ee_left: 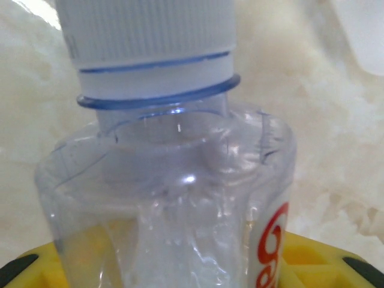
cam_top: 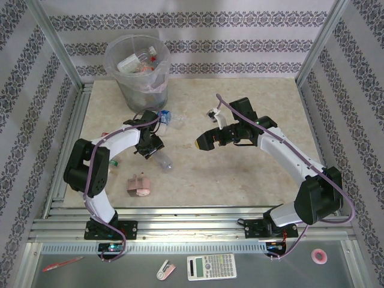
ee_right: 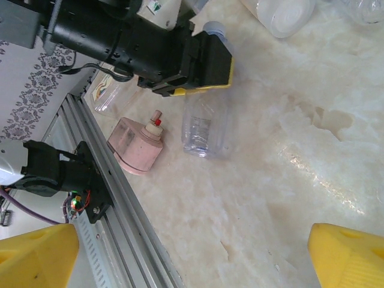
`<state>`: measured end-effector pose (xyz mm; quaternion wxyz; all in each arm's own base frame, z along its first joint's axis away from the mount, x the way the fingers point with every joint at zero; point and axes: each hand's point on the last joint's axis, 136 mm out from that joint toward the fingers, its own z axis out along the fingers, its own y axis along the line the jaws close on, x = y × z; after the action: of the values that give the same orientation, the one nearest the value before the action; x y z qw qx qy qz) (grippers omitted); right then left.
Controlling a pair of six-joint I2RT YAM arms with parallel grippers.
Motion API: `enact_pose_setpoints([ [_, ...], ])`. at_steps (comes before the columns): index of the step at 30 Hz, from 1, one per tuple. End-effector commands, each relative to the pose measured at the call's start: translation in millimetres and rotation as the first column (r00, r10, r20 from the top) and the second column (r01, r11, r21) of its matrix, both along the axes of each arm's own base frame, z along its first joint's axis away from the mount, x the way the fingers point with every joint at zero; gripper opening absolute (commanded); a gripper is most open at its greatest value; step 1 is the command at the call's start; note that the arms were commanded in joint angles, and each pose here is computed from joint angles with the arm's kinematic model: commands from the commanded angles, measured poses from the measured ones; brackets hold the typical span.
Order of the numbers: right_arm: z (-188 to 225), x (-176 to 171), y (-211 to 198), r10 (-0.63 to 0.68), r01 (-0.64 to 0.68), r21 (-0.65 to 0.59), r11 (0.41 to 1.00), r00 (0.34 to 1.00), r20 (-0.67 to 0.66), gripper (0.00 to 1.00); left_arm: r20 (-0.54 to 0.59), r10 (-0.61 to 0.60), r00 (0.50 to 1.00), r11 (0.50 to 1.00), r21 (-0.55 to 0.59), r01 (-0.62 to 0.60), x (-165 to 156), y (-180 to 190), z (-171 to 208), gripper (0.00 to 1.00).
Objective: Throw the plastic bottles in the bin
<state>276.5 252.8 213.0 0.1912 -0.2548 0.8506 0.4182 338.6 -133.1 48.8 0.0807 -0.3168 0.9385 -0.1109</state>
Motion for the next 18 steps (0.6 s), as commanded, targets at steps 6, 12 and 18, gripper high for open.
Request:
enact_pose_setpoints([
  [6, 19, 7, 6, 0.021, -0.023, 0.032, 0.999, 0.999, 0.044, 0.98, 0.315, -0.108, 0.943, 0.994, 0.064, 0.093, 15, 4, 103, 0.48],
  [12, 24, 10, 8, 0.021, -0.023, 0.041, 0.999, 0.998, 0.062, 0.98, 0.52, -0.154, 0.84, 0.987, 0.123, 0.105, 31, 6, 180, 0.49],
  [18, 24, 10, 9, 0.019, -0.022, 0.045, 0.999, 0.998, 0.058, 0.98, 0.66, -0.186, 0.728, 0.982, 0.149, 0.116, 44, 4, 242, 0.49],
])
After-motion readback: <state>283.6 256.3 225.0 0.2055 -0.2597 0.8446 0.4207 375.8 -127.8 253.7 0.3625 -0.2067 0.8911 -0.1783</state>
